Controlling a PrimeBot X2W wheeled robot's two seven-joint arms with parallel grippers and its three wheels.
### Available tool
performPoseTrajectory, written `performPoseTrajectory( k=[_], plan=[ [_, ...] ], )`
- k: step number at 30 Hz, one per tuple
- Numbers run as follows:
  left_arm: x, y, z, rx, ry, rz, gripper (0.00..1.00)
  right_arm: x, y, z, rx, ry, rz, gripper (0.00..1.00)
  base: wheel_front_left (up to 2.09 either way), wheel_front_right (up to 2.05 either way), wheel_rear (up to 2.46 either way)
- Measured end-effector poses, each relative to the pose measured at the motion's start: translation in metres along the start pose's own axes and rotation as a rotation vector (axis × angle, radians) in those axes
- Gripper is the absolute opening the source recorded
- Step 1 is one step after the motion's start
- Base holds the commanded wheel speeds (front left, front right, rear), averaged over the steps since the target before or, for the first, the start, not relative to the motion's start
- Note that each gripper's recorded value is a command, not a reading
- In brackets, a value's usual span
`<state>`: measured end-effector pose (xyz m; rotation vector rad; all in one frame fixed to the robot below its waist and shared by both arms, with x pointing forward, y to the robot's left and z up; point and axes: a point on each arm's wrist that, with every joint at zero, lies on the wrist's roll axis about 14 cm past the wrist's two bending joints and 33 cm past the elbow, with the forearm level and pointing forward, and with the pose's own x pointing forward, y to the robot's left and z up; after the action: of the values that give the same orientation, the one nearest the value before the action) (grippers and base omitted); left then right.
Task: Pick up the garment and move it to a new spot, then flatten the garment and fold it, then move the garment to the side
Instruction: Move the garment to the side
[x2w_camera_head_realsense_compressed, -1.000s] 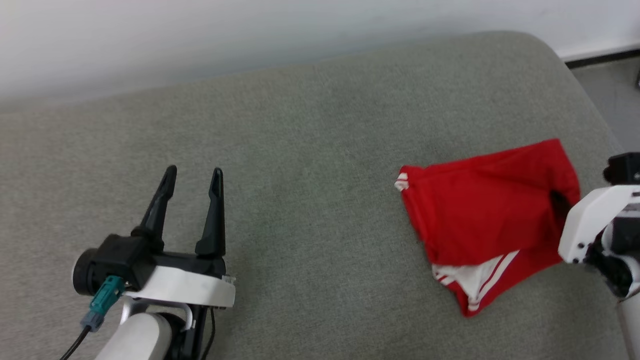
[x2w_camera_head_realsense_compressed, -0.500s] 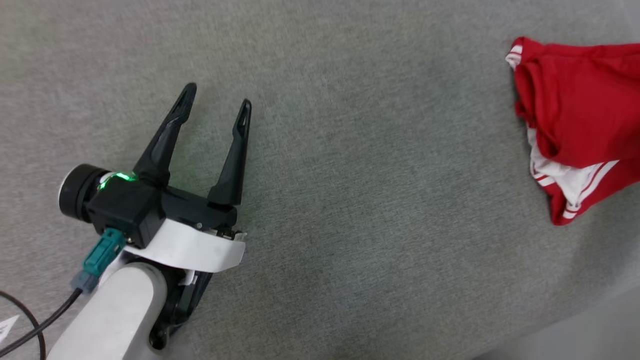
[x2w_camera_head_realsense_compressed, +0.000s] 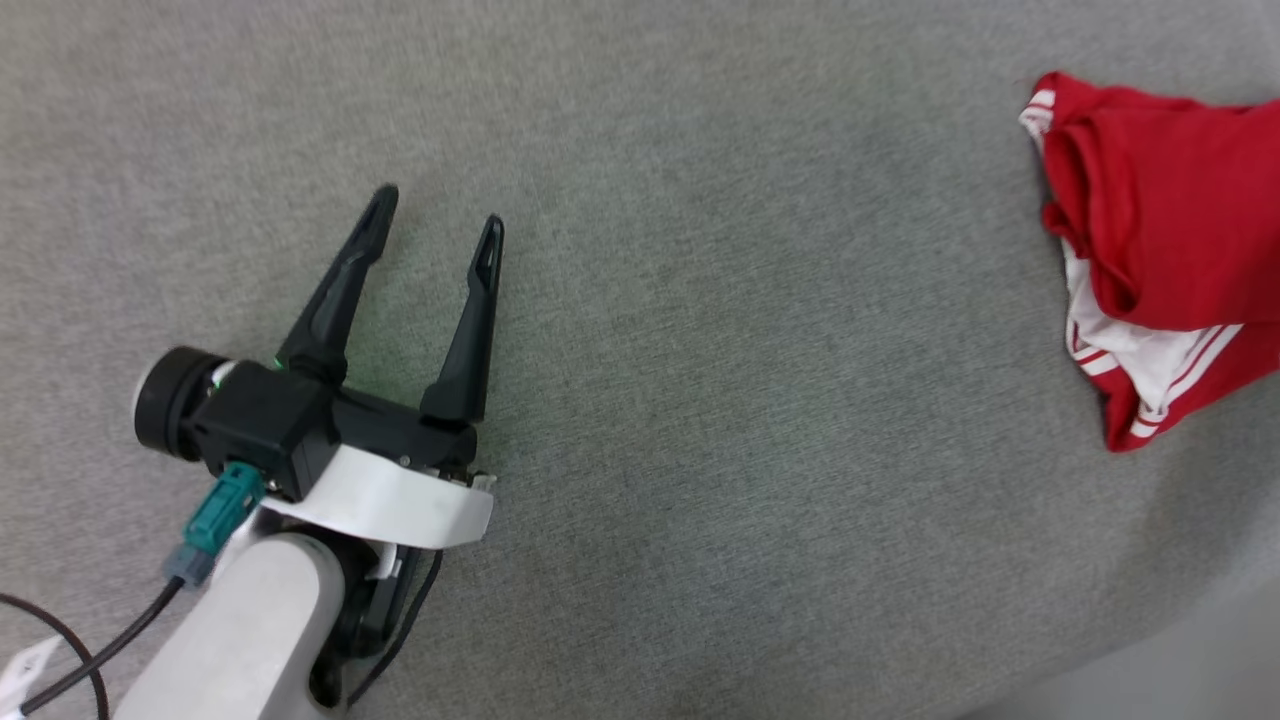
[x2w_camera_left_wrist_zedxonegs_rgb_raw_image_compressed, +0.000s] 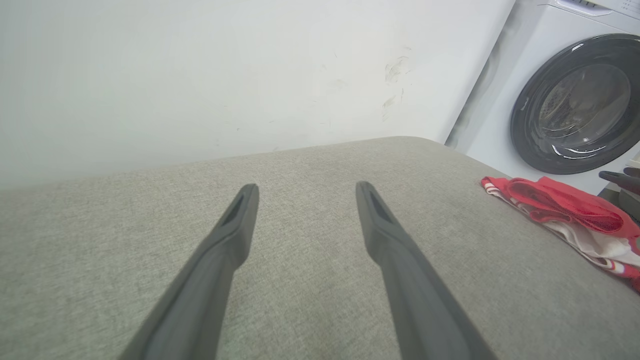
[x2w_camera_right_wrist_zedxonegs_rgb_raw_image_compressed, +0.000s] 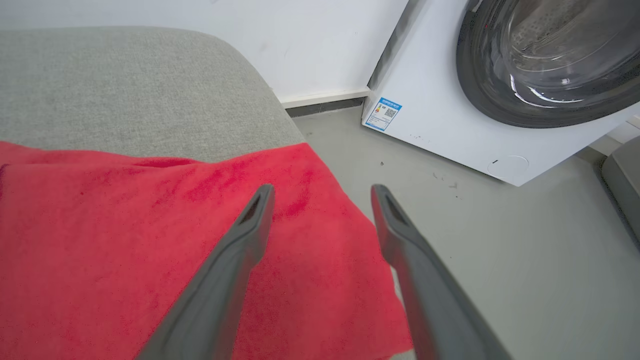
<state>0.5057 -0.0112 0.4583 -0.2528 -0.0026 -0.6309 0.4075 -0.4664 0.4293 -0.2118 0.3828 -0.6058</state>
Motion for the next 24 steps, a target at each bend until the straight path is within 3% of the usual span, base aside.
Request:
performPoseTrajectory(
  k=[9,19,24],
  plan=[
    [-0.032,-0.005,0.037,0.030,-0.035,0.097,1.00,-0.051,0.027,0.011,0.042,-0.113,0.127,1.00,0.00,0.00,0.00],
    [-0.105,0.019,0.065,0.067,-0.046,0.320,1.00,-0.124,0.114,0.017,0.127,-0.166,0.402,1.00,0.00,0.00,0.00],
    [-0.146,0.041,0.077,0.090,-0.059,0.443,1.00,-0.154,0.159,0.039,0.196,-0.215,0.534,1.00,0.00,0.00,0.00]
  ],
)
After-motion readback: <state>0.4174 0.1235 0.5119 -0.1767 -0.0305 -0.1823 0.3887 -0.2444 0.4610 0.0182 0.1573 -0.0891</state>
